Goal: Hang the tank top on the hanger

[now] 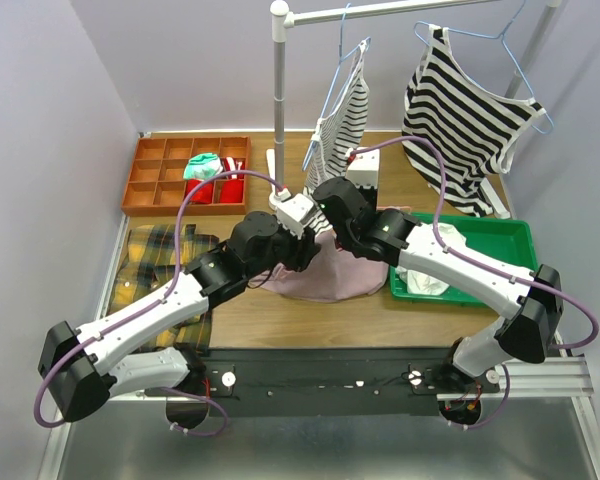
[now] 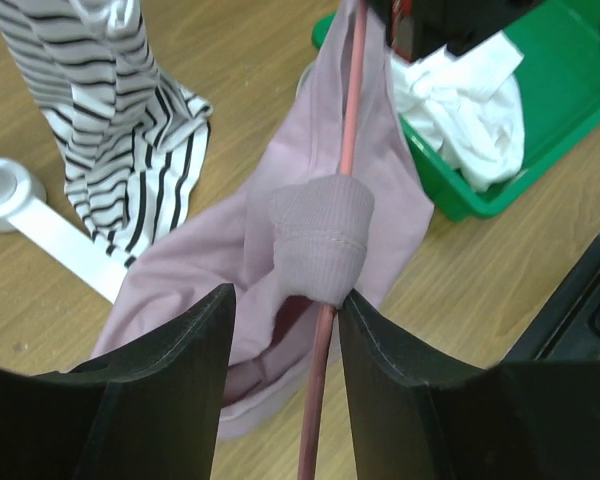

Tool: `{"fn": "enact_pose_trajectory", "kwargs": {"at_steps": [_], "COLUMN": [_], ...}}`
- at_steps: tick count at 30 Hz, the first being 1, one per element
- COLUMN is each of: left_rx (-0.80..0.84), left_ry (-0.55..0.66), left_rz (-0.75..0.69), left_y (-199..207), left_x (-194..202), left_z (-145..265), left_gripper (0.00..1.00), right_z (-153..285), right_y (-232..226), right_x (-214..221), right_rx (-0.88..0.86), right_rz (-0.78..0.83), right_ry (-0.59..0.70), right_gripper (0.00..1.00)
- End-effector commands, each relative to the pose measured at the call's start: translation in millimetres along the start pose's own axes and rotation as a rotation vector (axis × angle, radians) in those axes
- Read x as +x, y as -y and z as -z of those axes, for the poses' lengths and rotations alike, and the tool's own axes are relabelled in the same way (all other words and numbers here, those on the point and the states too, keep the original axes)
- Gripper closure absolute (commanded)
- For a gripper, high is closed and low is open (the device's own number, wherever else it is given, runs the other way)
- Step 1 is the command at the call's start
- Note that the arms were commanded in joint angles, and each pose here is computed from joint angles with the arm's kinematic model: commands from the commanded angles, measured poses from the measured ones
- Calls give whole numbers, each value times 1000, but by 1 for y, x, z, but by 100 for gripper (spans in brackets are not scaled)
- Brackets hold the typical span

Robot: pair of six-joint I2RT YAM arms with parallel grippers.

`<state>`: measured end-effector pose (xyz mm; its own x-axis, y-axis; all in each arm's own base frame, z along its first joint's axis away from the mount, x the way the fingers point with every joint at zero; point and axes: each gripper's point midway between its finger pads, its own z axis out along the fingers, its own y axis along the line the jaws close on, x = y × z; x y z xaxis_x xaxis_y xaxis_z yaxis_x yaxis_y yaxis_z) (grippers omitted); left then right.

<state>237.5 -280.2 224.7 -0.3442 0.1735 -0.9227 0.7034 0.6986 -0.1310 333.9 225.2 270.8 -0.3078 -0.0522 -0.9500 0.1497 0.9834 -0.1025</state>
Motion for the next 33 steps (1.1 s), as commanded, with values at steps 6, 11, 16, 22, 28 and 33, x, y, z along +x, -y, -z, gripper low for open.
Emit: {"fn": "enact_pose_trajectory", "kwargs": {"at_steps": [6, 11, 16, 22, 28, 33], "left_rx": [99, 126, 153, 110, 111, 112], "left_ry": [113, 101, 138, 178, 211, 184], "left_rz": [15, 11, 20, 50, 79, 88], "left_y": [19, 24, 29, 22, 21, 20], "left_x": [-21, -19, -25, -29, -24, -8], "left_z": [-11, -8, -7, -17, -15, -10], "left_gripper": [46, 47, 46, 52, 75, 82], "right_z": [4, 4, 3, 3, 4, 5], "right_y": [-5, -4, -7, -5, -2, 2], "right_x": [-12, -12, -10, -11, -12, -15], "right_rx": [-12, -10, -15, -10, -3, 8], "right_rz": [-7, -7, -2, -9, -8, -8], "right_ry": [11, 12, 7, 10, 14, 22], "right_gripper": [99, 99, 99, 99, 99, 99]}}
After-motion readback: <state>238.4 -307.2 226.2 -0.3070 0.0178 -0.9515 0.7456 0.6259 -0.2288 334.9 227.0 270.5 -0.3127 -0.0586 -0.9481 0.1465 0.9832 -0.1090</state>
